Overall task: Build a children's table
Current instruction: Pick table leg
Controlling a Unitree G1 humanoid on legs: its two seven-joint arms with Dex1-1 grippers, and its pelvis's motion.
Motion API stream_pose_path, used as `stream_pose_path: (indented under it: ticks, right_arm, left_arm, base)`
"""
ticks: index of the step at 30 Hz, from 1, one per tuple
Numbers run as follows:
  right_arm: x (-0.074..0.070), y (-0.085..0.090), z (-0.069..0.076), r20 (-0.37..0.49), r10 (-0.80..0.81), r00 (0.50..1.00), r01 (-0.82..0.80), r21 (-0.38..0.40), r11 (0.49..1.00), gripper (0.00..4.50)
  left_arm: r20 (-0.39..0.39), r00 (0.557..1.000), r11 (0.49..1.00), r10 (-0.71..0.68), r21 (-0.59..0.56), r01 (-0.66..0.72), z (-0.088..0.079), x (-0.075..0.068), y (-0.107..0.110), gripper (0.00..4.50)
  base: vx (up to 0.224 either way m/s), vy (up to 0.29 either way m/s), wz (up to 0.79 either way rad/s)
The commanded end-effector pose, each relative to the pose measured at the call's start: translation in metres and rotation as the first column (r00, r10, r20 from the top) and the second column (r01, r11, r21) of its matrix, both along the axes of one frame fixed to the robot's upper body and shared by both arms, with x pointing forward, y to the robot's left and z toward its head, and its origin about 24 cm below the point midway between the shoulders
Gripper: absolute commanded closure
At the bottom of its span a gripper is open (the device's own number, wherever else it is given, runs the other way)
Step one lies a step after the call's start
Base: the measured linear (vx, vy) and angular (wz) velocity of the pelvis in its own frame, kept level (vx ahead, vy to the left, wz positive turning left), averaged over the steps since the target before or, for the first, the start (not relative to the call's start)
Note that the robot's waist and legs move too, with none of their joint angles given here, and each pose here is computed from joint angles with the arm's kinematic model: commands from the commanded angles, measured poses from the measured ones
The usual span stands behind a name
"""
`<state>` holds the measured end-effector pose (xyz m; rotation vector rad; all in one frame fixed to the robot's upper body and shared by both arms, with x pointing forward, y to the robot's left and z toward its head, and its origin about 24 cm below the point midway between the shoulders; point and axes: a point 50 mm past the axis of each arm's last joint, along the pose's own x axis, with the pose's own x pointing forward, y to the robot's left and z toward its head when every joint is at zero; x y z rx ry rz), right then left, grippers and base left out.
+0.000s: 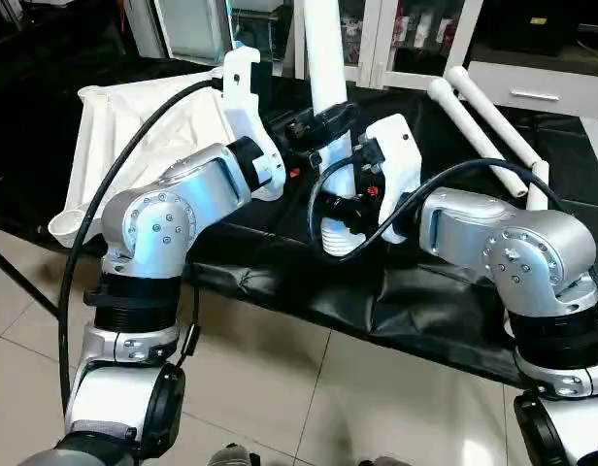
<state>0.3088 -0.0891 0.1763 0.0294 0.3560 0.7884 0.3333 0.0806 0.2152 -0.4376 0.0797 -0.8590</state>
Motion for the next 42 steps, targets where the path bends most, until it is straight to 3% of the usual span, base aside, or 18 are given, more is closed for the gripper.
stream_pose_path:
  ticks: [1, 9, 12, 13, 16, 20, 21, 22, 25, 28, 31, 32, 34, 36, 40, 42]
  right_arm:
    - [0.001, -0.002, 0.002, -0.006, -0.009, 1.000, 0.009, 0.005, 1.000, 2.03]
    - [-0.001, -0.002, 0.003, -0.001, 0.036, 0.999, -0.036, 0.036, 0.999, 2.60]
    - [-0.002, -0.003, 0.005, 0.007, 0.054, 0.998, -0.055, 0.057, 0.997, 2.60]
    - [-0.004, -0.003, 0.007, 0.020, 0.087, 0.996, -0.089, 0.097, 0.991, 2.61]
    - [-0.016, -0.006, 0.017, 0.093, 0.232, 0.968, -0.247, 0.219, 0.944, 2.61]
    - [-0.040, -0.024, 0.023, 0.135, 0.461, 0.877, -0.476, 0.383, 0.792, 2.61]
    - [-0.047, -0.031, 0.022, 0.131, 0.535, 0.834, -0.539, 0.396, 0.743, 2.62]
    - [-0.047, -0.031, 0.022, 0.131, 0.535, 0.834, -0.539, 0.396, 0.743, 2.62]
    - [-0.058, -0.038, 0.014, 0.078, 0.659, 0.748, -0.641, 0.339, 0.689, 2.62]
    - [-0.058, -0.043, 0.010, 0.036, 0.702, 0.711, -0.675, 0.316, 0.667, 2.62]
    - [-0.058, -0.046, 0.008, 0.018, 0.722, 0.692, -0.693, 0.295, 0.657, 2.62]
    - [-0.057, -0.046, 0.007, 0.007, 0.735, 0.678, -0.707, 0.279, 0.650, 2.62]
    - [-0.057, -0.047, 0.006, 0.004, 0.747, 0.664, -0.720, 0.270, 0.639, 2.62]
    - [-0.056, -0.047, 0.006, 0.007, 0.751, 0.660, -0.726, 0.262, 0.636, 2.62]
    - [-0.055, -0.046, 0.006, 0.013, 0.755, 0.656, -0.732, 0.259, 0.631, 2.62]
    - [-0.055, -0.046, 0.006, 0.016, 0.754, 0.656, -0.732, 0.258, 0.631, 2.62]
  left_arm:
    - [0.035, 0.999, 1.000, -0.009, 0.005, 0.008, 0.008, 0.001, -0.002, 2.65]
    - [0.035, 0.999, 1.000, 0.003, 0.009, -0.004, 0.006, 0.002, 0.001, 2.65]
    - [0.016, 1.000, 1.000, -0.003, -0.023, 0.004, 0.007, 0.002, 0.002, 1.95]
    - [-0.020, 0.996, 0.989, -0.086, -0.124, 0.083, 0.012, -0.003, 0.000, 1.88]
    - [-0.004, 0.976, 0.952, -0.217, -0.220, 0.211, 0.021, -0.012, -0.001, 1.53]
    - [0.069, 0.916, 0.865, -0.396, -0.307, 0.397, 0.036, -0.025, 0.000, 1.29]
    - [0.088, 0.877, 0.817, -0.472, -0.330, 0.473, 0.043, -0.031, -0.001, 1.16]
    - [0.088, 0.877, 0.817, -0.472, -0.330, 0.473, 0.043, -0.031, -0.001, 1.08]
    - [0.129, 0.763, 0.682, -0.633, -0.372, 0.629, 0.059, -0.046, -0.002, 1.02]
    - [0.157, 0.665, 0.598, -0.730, -0.324, 0.733, 0.063, -0.060, -0.001, 1.02]
    - [0.151, 0.607, 0.561, -0.780, -0.262, 0.786, 0.060, -0.070, -0.001, 1.02]
    - [0.117, 0.582, 0.555, -0.805, -0.202, 0.807, 0.053, -0.076, -0.002, 1.02]
    - [0.083, 0.583, 0.566, -0.808, -0.165, 0.808, 0.049, -0.079, -0.004, 1.20]
    - [0.008, 0.672, 0.665, -0.740, -0.142, 0.733, 0.038, -0.067, -0.009, 1.41]
    - [-0.034, 0.735, 0.730, -0.677, -0.162, 0.664, 0.032, -0.055, -0.008, 1.70]
    - [-0.037, 0.742, 0.736, -0.669, -0.171, 0.655, 0.032, -0.053, -0.008, 1.82]
  base:
    - [0.000, 0.000, 0.00]
    - [0.000, 0.000, 0.00]
    - [0.000, 0.000, 0.00]
    - [0.000, 0.000, 0.00]
    - [0.000, 0.000, 0.00]
    - [0.000, 0.000, 0.00]
    - [0.000, 0.000, 0.00]
    - [0.000, 0.000, 0.00]
    - [0.000, 0.000, 0.00]
    - [0.000, 0.000, 0.00]
    - [0.000, 0.000, 0.00]
    - [0.000, 0.000, 0.00]
    - [0.000, 0.000, 0.00]
    - [0.000, 0.000, 0.00]
    - [0.000, 0.000, 0.00]
    - [0.000, 0.000, 0.00]
